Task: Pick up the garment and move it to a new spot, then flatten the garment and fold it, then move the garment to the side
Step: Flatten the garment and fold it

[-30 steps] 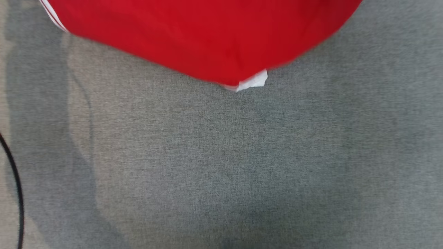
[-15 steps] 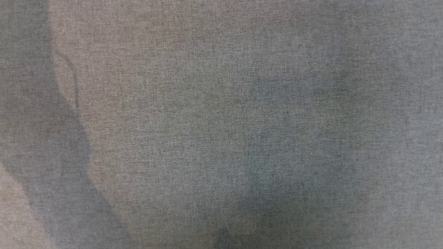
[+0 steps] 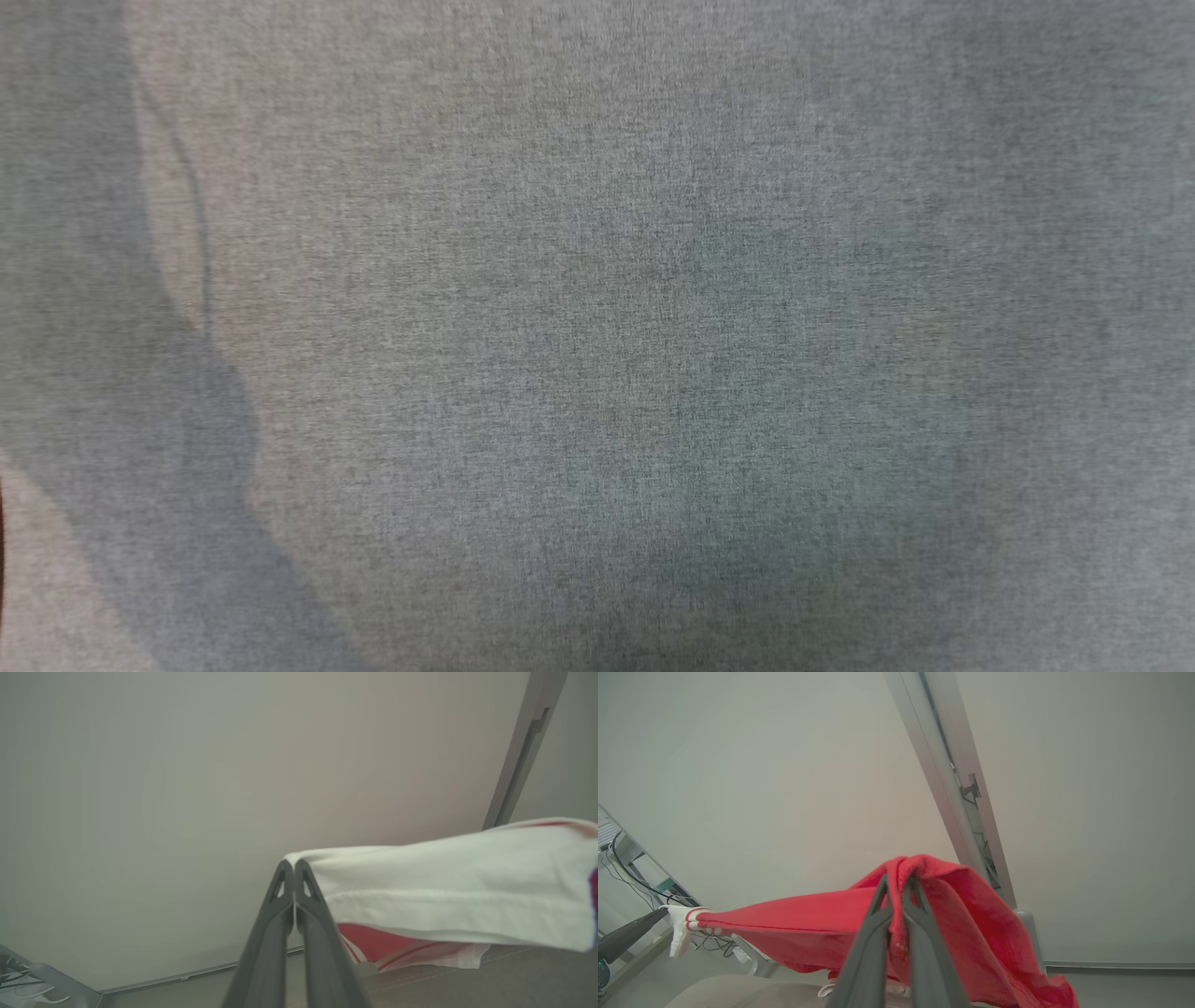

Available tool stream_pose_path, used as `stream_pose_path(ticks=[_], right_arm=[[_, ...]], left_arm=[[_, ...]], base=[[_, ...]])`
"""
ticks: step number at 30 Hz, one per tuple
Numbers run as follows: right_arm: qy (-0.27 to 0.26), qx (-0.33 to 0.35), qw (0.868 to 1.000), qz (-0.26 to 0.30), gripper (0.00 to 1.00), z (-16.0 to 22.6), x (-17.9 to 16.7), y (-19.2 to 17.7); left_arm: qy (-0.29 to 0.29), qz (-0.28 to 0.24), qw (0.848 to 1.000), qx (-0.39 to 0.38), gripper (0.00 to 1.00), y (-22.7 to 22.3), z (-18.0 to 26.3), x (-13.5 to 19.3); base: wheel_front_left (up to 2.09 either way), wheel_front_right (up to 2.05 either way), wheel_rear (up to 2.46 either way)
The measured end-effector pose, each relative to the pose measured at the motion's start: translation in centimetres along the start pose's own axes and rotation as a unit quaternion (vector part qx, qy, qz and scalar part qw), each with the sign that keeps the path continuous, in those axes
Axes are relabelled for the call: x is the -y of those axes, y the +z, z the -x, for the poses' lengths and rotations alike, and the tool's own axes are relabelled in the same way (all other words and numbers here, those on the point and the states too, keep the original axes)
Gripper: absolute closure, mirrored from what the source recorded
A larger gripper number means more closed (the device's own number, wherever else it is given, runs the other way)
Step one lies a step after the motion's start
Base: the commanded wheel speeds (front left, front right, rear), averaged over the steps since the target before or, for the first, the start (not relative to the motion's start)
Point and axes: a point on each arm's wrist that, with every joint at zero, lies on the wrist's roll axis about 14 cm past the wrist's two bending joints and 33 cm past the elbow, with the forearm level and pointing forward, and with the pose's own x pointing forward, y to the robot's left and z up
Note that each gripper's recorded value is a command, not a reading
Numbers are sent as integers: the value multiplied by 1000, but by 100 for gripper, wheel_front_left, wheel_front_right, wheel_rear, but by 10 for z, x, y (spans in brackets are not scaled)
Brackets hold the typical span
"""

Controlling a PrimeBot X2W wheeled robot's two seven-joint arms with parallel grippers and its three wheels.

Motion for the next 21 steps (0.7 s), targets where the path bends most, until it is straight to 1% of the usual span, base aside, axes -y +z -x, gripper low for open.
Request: stream_pose_path(ticks=[5, 6, 10, 12, 14, 17, 21], right_arm=[[1, -66, 998, -12, 100, 33, -8, -36], [1, -66, 998, -12, 100, 33, -8, -36], [6, -110, 994, -20, 100, 67, -21, -51], [10, -144, 990, 2, 100, 88, -25, -60], [11, -180, 983, 25, 100, 111, -27, -70], [2, -220, 975, 25, 100, 143, -31, -82], [-6, -249, 968, 27, 100, 174, -41, -82]], left_arm=[[-24, -9, 998, -54, 100, -23, 28, 9], [-24, -9, 998, -54, 100, -23, 28, 9], [-50, -18, 994, -96, 100, -36, 63, 19], [-63, -30, 989, -129, 100, -51, 86, 22], [-75, -30, 983, -165, 100, -66, 110, 27], [-95, -19, 972, -215, 100, -80, 146, 38], [-106, 9, 958, -268, 100, -87, 191, 40]], base=[[0, 0, 0], [0, 0, 0], [0, 0, 0], [0, 0, 0], [0, 0, 0], [0, 0, 0], [0, 0, 0]])
